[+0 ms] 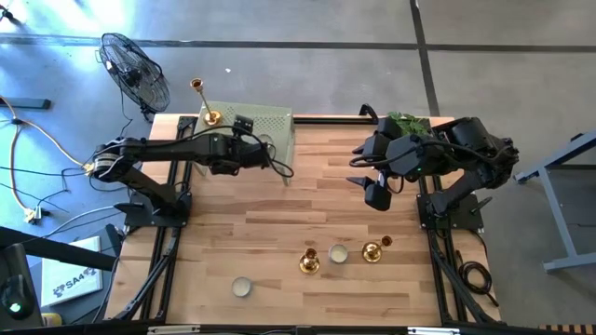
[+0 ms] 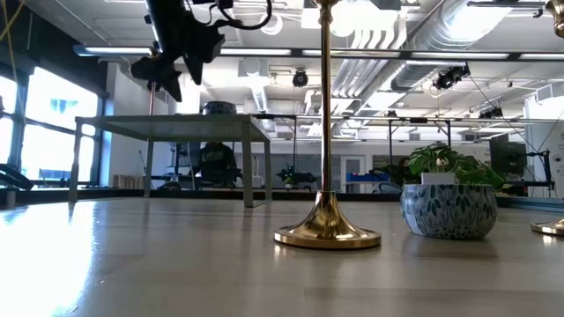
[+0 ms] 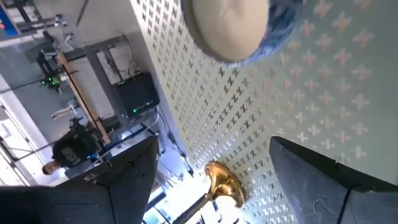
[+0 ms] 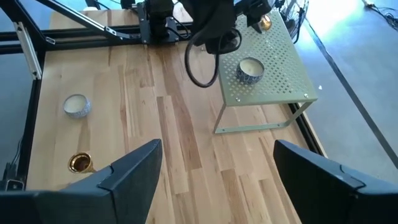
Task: Pick & Place candle stick holders
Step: Put the right gold candle holder on the shelf
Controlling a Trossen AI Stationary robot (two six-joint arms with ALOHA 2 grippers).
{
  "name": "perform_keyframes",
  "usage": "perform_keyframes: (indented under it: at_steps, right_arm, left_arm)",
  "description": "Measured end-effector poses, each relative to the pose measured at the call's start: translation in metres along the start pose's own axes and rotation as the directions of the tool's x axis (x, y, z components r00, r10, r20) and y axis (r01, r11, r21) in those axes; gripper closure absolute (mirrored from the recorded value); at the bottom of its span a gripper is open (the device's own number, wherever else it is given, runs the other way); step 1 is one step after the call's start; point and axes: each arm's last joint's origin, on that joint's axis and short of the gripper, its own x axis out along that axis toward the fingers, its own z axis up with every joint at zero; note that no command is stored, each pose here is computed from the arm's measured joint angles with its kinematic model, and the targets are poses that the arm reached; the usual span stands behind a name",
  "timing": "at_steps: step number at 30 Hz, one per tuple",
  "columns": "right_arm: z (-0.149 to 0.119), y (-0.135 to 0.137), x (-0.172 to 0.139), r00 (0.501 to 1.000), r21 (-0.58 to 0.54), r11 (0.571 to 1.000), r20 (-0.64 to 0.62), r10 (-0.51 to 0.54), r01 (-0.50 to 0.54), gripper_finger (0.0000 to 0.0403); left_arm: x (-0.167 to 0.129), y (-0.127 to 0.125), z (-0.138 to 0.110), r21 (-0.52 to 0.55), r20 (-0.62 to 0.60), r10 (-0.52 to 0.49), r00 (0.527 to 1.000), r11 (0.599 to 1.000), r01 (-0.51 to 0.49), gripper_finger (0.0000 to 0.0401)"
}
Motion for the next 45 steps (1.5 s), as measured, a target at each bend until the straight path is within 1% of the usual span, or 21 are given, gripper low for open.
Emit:
perform_keyframes:
  at_steps: [2, 5, 8, 11, 13, 16, 18, 19, 21, 24, 25, 26, 28, 30, 31, 33, 37, 41, 43, 44, 45]
  right_arm:
    - [0.000, 0.000, 0.000, 1.000, 0.000, 1.000, -0.001, 0.001, -0.001, 0.0100]
    - [0.000, 0.000, 0.000, 1.000, 0.000, 1.000, -0.003, 0.010, -0.010, 0.0100]
    - [0.000, 0.001, 0.000, 0.999, 0.000, 1.000, -0.009, 0.031, -0.031, 0.0100]
    - [0.000, 0.001, 0.000, 0.999, -0.008, 0.999, -0.011, 0.040, -0.040, 0.0100]
    - [0.000, 0.001, 0.000, 0.999, -0.008, 0.999, -0.011, 0.038, -0.038, 0.0100]
    - [0.000, 0.001, 0.000, 0.999, -0.023, 0.999, -0.010, 0.036, -0.036, 0.0100]
    - [0.001, 0.001, 0.000, 0.999, -0.038, 0.999, -0.001, 0.039, -0.039, 0.0100]
    - [0.001, 0.002, 0.000, 0.999, -0.043, 0.998, 0.006, 0.041, -0.041, 0.0100]
    - [0.002, 0.002, 0.000, 0.999, -0.062, 0.997, 0.014, 0.046, -0.045, 0.0100]
    - [0.004, 0.002, 0.000, 0.998, -0.097, 0.994, 0.027, 0.055, -0.052, 0.0100]
    - [0.004, 0.003, 0.000, 0.998, -0.107, 0.993, 0.027, 0.059, -0.055, 0.0100]
    - [0.004, 0.003, 0.000, 0.998, -0.114, 0.992, 0.031, 0.060, -0.056, 0.0100]
    - [0.004, 0.003, 0.000, 0.998, -0.114, 0.992, 0.034, 0.061, -0.057, 0.0100]
    - [0.005, 0.003, 0.000, 0.997, -0.113, 0.992, 0.040, 0.063, -0.058, 0.0100]
    - [0.006, 0.003, 0.000, 0.996, -0.113, 0.992, 0.052, 0.066, -0.060, 0.0100]
    - [0.009, 0.004, -0.001, 0.994, -0.111, 0.992, 0.079, 0.071, -0.062, 0.0100]
    - [0.013, 0.002, 0.000, 0.992, -0.107, 0.993, 0.112, 0.063, -0.051, 0.0100]
    - [0.013, -0.001, 0.002, 0.993, -0.068, 0.997, 0.108, 0.049, -0.042, 0.0100]
    - [0.014, -0.002, 0.002, 0.993, -0.066, 0.997, 0.110, 0.048, -0.041, 0.0100]
    - [0.014, -0.002, 0.002, 0.993, -0.070, 0.997, 0.110, 0.048, -0.041, 0.0100]
    - [0.014, -0.002, 0.002, 0.993, -0.079, 0.996, 0.109, 0.049, -0.041, 0.0100]
  left_arm:
    - [-0.002, -0.001, 0.001, -0.003, 0.019, -0.011, 1.000, 1.000, 0.012, 0.0100]
    - [-0.001, -0.001, 0.005, -0.019, 0.088, -0.085, 0.992, 0.996, 0.087, 0.0100]
    - [-0.002, -0.003, 0.009, -0.024, 0.178, -0.175, 0.968, 0.983, 0.182, 0.0100]
    - [-0.003, -0.003, 0.013, -0.028, 0.266, -0.239, 0.934, 0.966, 0.256, 0.0100]
    - [-0.004, -0.003, 0.017, -0.024, 0.338, -0.290, 0.895, 0.948, 0.317, 0.0100]
    - [-0.007, -0.004, 0.023, 0.001, 0.450, -0.366, 0.815, 0.912, 0.410, 0.0100]
    - [-0.009, -0.003, 0.026, 0.010, 0.515, -0.394, 0.762, 0.891, 0.454, 0.0100]
    - [-0.010, -0.003, 0.027, 0.006, 0.535, -0.410, 0.739, 0.876, 0.482, 0.0100]
    - [-0.014, -0.006, 0.029, -0.016, 0.565, -0.453, 0.690, 0.830, 0.558, 0.0100]
    - [-0.020, -0.008, 0.032, -0.078, 0.615, -0.502, 0.608, 0.729, 0.680, 0.0100]
    - [-0.024, -0.007, 0.033, -0.082, 0.633, -0.521, 0.573, 0.690, 0.719, 0.0100]
    - [-0.027, -0.004, 0.033, -0.085, 0.649, -0.531, 0.546, 0.662, 0.745, 0.0100]
    - [-0.034, 0.002, 0.031, -0.045, 0.674, -0.564, 0.478, 0.614, 0.788, 0.0100]
    - [-0.044, 0.009, 0.028, 0.017, 0.697, -0.599, 0.394, 0.563, 0.826, 0.0100]
    - [-0.048, 0.014, 0.026, 0.025, 0.703, -0.601, 0.380, 0.555, 0.831, 0.0100]
    - [-0.055, 0.019, 0.021, 0.014, 0.692, -0.602, 0.399, 0.564, 0.826, 0.0100]
    - [-0.063, 0.023, 0.018, -0.044, 0.665, -0.568, 0.484, 0.617, 0.786, 0.0100]
    - [-0.067, 0.027, 0.017, -0.080, 0.664, -0.525, 0.532, 0.658, 0.749, 0.0100]
    - [-0.067, 0.027, 0.017, -0.085, 0.664, -0.521, 0.537, 0.661, 0.746, 0.0100]
    - [-0.067, 0.027, 0.017, -0.094, 0.661, -0.525, 0.536, 0.651, 0.753, 0.0100]
    - [-0.067, 0.026, 0.016, -0.118, 0.658, -0.537, 0.528, 0.619, 0.776, 0.0100]
